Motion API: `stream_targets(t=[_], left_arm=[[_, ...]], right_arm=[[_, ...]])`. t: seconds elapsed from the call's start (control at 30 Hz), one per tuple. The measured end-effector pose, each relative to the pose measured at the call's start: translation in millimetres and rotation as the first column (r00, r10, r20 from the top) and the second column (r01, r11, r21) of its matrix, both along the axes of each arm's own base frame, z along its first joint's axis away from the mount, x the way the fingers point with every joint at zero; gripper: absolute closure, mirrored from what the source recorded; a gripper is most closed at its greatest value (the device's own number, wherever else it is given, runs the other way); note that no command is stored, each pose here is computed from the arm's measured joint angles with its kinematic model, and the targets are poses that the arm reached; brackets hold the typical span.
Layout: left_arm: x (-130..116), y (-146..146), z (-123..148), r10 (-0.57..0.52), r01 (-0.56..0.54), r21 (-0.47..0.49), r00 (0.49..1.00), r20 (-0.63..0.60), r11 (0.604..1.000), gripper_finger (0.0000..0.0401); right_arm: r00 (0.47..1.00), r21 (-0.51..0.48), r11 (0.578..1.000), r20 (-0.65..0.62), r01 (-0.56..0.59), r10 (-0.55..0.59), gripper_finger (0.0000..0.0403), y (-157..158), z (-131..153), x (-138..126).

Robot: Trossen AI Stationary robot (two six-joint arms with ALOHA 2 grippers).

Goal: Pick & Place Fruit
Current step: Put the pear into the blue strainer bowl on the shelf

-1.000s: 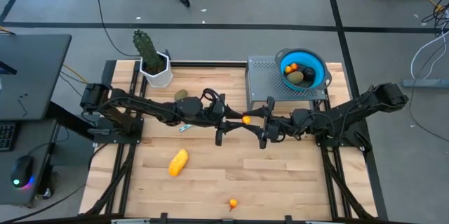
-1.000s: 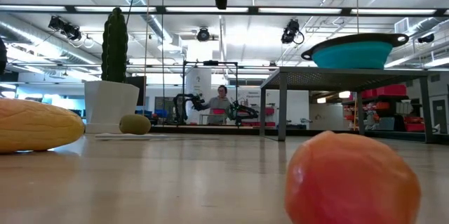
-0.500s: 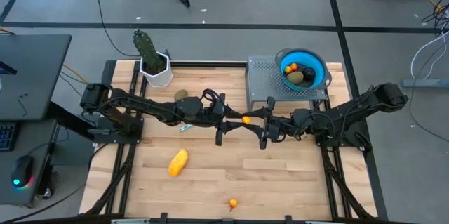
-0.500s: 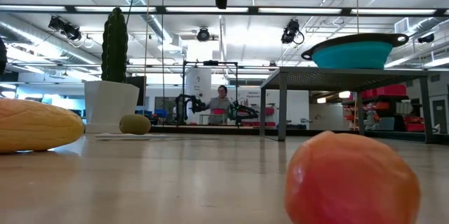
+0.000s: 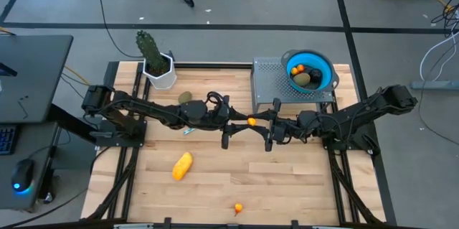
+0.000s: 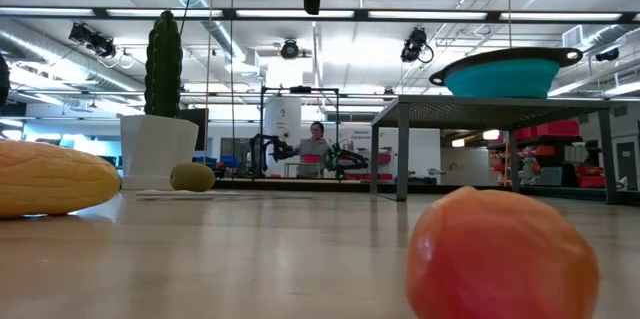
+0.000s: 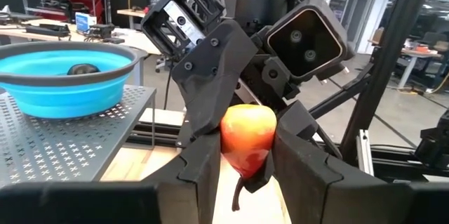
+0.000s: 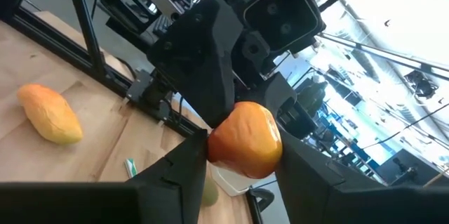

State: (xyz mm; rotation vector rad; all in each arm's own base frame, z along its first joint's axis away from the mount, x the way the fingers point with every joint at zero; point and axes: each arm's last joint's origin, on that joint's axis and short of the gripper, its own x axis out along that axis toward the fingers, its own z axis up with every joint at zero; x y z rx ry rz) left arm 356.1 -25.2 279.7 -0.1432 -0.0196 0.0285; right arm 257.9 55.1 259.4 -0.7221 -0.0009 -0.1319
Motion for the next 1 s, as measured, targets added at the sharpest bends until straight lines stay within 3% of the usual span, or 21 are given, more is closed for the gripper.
stream_targets(t=[0.27, 0.47, 0.7, 0.83, 1.0], left_arm=[[0, 0, 0, 0.008, -0.008, 0.004, 1.0, -0.005, 1.0, 0.0252], [-2, 1, 1, 0.021, -0.021, 0.004, 1.0, -0.016, 1.0, 0.022], [-21, 2, 23, 0.015, -0.014, 0.011, 0.999, -0.033, 1.0, 0.0183], [-32, 3, 32, 0.013, -0.013, 0.011, 0.999, -0.042, 1.0, 0.0173], [-34, -1, 32, 0.027, -0.026, 0.022, 0.998, -0.059, 0.999, 0.0175]], right_arm=[[1.0, 0.001, 1.0, -0.004, 0.011, -0.011, 0.0248, 0, 0, 0], [0.995, -0.004, 0.995, -0.029, 0.098, -0.098, 0.0249, -3, -3, -1], [0.977, 0.017, 0.977, -0.034, 0.213, -0.212, 0.0249, -3, -2, -3], [0.914, 0.034, 0.914, -0.03, 0.405, -0.404, 0.0249, -3, -1, -8], [0.77, -0.034, 0.771, -0.038, 0.636, -0.637, 0.0249, -9, 0, -14]])
